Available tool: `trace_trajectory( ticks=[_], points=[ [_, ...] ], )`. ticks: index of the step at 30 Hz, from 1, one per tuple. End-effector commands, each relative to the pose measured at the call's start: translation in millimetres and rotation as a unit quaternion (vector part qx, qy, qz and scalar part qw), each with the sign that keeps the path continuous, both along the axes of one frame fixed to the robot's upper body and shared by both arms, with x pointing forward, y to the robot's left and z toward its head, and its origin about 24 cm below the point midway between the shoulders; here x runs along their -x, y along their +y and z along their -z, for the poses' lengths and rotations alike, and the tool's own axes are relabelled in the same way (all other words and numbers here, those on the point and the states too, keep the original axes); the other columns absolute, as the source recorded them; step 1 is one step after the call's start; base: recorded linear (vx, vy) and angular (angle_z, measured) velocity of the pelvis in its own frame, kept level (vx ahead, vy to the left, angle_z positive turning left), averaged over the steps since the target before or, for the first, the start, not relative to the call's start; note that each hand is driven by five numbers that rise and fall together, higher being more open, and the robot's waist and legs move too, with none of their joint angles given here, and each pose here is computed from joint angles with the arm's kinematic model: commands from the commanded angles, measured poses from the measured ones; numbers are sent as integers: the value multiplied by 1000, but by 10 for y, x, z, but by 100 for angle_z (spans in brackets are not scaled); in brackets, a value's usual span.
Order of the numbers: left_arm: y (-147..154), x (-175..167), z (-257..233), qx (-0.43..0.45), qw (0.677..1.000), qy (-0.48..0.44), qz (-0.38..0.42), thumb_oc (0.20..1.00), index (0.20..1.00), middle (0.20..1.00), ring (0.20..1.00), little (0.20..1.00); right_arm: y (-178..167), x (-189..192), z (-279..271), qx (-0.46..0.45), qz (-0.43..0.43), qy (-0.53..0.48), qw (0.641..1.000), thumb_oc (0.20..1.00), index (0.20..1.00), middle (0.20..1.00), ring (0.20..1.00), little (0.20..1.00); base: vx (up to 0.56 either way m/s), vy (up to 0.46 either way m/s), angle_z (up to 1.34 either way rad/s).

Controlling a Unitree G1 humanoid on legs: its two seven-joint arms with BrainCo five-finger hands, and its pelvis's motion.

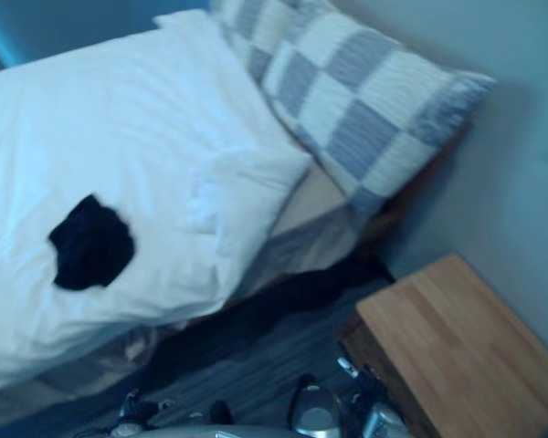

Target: Tidy up the quilt and then pick up the clothes from the bed and put them into the laundry hamper.

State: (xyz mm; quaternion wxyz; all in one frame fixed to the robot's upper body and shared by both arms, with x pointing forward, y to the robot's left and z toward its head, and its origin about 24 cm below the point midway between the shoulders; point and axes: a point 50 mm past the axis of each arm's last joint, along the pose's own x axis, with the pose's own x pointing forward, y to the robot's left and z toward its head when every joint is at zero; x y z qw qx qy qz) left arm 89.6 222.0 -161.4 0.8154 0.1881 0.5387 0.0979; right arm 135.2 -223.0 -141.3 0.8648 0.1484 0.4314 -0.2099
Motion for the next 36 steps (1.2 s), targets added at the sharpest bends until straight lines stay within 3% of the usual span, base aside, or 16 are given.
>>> trace_trajectory(
  ticks=[1, 8, 12, 15, 16, 18, 21, 25, 26, 34, 36],
  points=[
    [36, -78, -41, -12, 999, -28, -24, 1000, 1000, 1000, 1000, 1000, -21, -305, -162, 23, 1, -56, 998, 1000, 1000, 1000, 1000, 1000, -79, 97, 53],
    [489, 207, -89, -69, 996, 25, -52, 1000, 1000, 1000, 1000, 1000, -50, -431, -318, 14, 67, -134, 989, 1000, 1000, 1000, 1000, 1000, 49, -4, 88],
    [658, 381, -123, -65, 992, 30, -107, 1000, 1000, 1000, 1000, 1000, -21, -815, -843, 59, 0, -279, 959, 1000, 1000, 1000, 1000, 1000, 106, -102, 99],
    [567, 496, -78, -40, 994, 42, -96, 1000, 1000, 1000, 1000, 1000, -68, -1200, -1724, 172, -73, -410, 893, 1000, 1000, 1000, 1000, 1000, 79, -54, 25],
    [506, 510, -54, -35, 995, 47, -87, 1000, 1000, 1000, 1000, 1000, -178, -1332, -2166, 264, -83, -454, 847, 1000, 1000, 1000, 1000, 1000, 79, -8, -1],
    [474, 465, -46, -28, 995, 41, -87, 1000, 1000, 1000, 1000, 1000, -267, -1480, -2548, 327, -73, -471, 816, 1000, 1000, 1000, 1000, 1000, 43, -21, -5],
    [524, 290, -84, -50, 996, 25, -72, 1000, 1000, 1000, 1000, 1000, -555, -1802, -3114, 461, -2, -424, 779, 1000, 1000, 1000, 1000, 1000, 13, -102, -3],
    [615, 216, -124, -51, 996, 19, -64, 1000, 1000, 1000, 1000, 1000, -810, -1955, -3395, 514, 39, -380, 768, 1000, 1000, 1000, 1000, 1000, 9, -74, 18],
    [726, 162, -174, -62, 997, 19, -48, 1000, 1000, 1000, 1000, 1000, -1025, -2055, -3610, 550, 46, -344, 760, 1000, 1000, 1000, 1000, 1000, 10, -87, 22],
    [1011, 34, -327, -88, 995, 6, -42, 1000, 1000, 1000, 1000, 1000, -1267, -2281, -3840, 703, -40, -145, 696, 1000, 1000, 1000, 1000, 1000, -3, -71, 16],
    [1010, 34, -327, -88, 995, 6, -42, 1000, 1000, 1000, 1000, 1000, -1267, -2281, -3840, 703, -40, -145, 696, 1000, 1000, 1000, 1000, 1000, -13, -11, 18]
  ],
)
